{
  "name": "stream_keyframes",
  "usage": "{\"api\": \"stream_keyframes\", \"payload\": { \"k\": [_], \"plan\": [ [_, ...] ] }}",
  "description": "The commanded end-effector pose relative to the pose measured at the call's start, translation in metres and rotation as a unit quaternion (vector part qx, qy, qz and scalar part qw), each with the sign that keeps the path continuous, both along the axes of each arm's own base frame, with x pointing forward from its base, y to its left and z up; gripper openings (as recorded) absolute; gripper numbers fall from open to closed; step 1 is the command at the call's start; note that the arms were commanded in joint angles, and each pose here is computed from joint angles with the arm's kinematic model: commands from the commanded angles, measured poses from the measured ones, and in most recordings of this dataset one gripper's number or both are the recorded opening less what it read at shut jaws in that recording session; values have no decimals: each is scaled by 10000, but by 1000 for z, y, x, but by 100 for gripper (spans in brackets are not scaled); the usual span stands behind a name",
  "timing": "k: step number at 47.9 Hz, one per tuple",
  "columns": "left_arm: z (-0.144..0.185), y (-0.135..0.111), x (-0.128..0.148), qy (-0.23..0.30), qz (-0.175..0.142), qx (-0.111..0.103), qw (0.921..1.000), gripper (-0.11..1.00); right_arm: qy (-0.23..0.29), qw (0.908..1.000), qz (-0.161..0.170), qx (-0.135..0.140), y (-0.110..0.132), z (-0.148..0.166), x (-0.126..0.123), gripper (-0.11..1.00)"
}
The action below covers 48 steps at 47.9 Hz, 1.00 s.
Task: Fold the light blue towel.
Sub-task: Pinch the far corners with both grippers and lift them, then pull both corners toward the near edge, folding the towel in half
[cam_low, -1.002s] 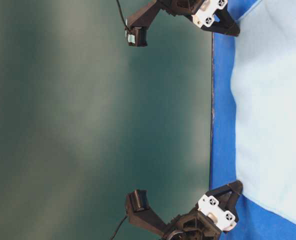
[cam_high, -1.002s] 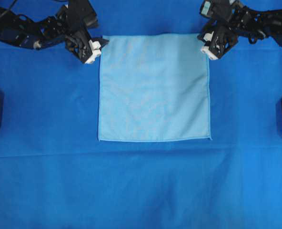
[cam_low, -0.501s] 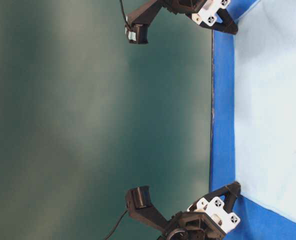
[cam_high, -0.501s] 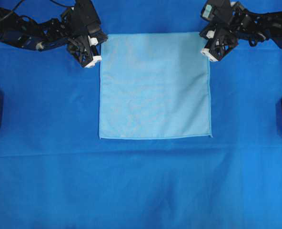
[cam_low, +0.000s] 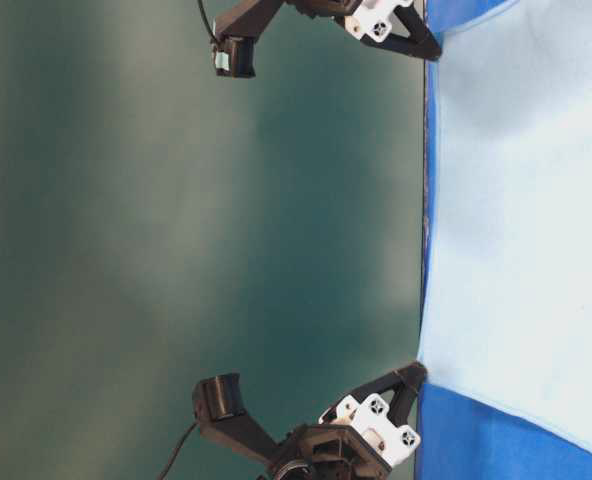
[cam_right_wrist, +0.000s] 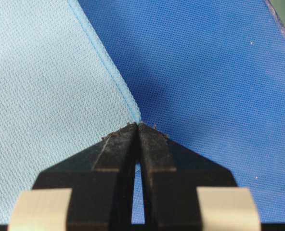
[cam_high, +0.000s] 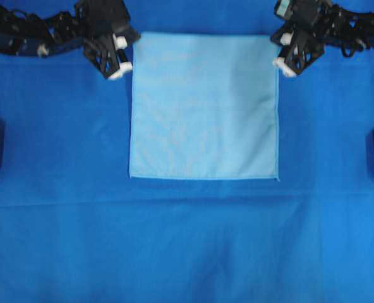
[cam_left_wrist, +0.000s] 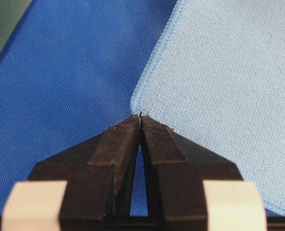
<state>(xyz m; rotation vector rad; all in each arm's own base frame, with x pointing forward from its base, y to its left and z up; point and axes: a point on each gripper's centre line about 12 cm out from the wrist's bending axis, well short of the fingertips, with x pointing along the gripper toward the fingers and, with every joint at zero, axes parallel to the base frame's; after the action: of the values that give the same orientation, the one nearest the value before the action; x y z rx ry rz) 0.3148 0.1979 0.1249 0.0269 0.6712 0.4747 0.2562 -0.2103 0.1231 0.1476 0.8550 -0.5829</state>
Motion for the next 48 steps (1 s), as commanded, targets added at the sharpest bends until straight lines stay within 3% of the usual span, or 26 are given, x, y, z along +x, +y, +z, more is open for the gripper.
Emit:
{"api": "stream_keyframes", "payload": {
  "k": [1,14,23,32,38,48],
  "plan": [
    [12,0,1,-142,-14,90,9999,1,-110,9999,-11,-72,0,9,1,1],
    [6,-31,-4,165,-330,-128,9992,1,-6,9999,147,73,25,22,-1,1],
    [19,-67,-3,255,-795,-190,9963,1,-72,9982,505,317,66,33,3,1],
    [22,-116,2,496,-1479,-319,9872,1,-108,9931,899,745,114,29,4,1],
    [16,-144,2,647,-1721,-557,9814,1,-169,9882,1134,1012,142,27,6,1],
    [12,-191,4,720,-2295,-685,9682,1,-155,9804,1487,1280,178,24,10,1]
  ]
}}
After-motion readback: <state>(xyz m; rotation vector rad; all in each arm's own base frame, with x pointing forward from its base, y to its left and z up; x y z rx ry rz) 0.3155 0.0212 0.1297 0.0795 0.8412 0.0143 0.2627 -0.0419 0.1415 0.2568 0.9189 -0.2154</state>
